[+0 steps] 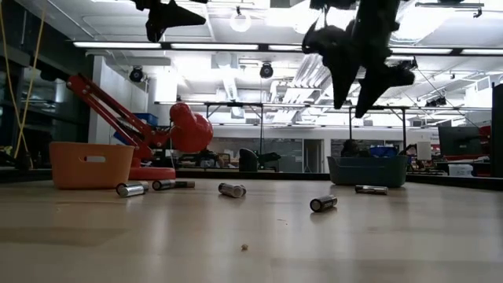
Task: Sort batteries
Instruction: Put the black battery into the blue bin
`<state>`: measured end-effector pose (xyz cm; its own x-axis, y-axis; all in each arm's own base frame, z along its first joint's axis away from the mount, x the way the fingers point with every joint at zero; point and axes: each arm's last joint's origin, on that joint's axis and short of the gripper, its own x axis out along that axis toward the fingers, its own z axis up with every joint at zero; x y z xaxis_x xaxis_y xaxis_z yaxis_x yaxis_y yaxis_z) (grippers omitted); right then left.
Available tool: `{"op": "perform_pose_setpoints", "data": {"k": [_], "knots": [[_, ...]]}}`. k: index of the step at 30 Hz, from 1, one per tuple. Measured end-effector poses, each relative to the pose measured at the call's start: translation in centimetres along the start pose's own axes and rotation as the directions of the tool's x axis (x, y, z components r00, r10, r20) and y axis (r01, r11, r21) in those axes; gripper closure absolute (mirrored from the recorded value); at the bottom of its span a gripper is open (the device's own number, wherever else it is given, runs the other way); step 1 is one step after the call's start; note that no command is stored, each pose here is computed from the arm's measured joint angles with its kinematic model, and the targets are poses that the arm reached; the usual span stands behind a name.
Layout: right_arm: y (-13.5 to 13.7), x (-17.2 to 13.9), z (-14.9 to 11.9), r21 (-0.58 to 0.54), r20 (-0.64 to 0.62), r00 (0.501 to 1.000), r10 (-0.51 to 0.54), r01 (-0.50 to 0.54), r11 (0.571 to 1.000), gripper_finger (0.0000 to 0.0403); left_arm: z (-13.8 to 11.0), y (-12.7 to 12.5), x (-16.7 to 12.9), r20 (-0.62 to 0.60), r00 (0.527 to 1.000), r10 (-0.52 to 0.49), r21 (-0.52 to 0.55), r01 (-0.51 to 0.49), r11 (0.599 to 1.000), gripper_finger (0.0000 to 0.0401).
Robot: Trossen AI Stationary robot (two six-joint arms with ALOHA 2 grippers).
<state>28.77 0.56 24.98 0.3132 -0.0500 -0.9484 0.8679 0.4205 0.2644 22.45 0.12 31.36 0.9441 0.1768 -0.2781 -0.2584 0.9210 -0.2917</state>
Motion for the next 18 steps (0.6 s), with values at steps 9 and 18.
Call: {"op": "perform_pose_setpoints", "data": {"k": [9, 18], "knots": [[6.1, 6.6, -8.2, 0.249, -0.090, 0.988, 0.123, -0.097, 0.964, 0.0202, 0.0, 0.0, 0.0, -0.002, 1.000, -0.005, -0.009, 0.005, 1.000, 0.0222], [8.9, 11.2, -10.1, 0.409, -0.149, 0.985, 0.087, -0.019, 0.912, 0.0202, -0.2, -0.2, 0.0, -0.038, 0.996, -0.079, -0.009, 0.079, 0.997, 0.0222]]}}
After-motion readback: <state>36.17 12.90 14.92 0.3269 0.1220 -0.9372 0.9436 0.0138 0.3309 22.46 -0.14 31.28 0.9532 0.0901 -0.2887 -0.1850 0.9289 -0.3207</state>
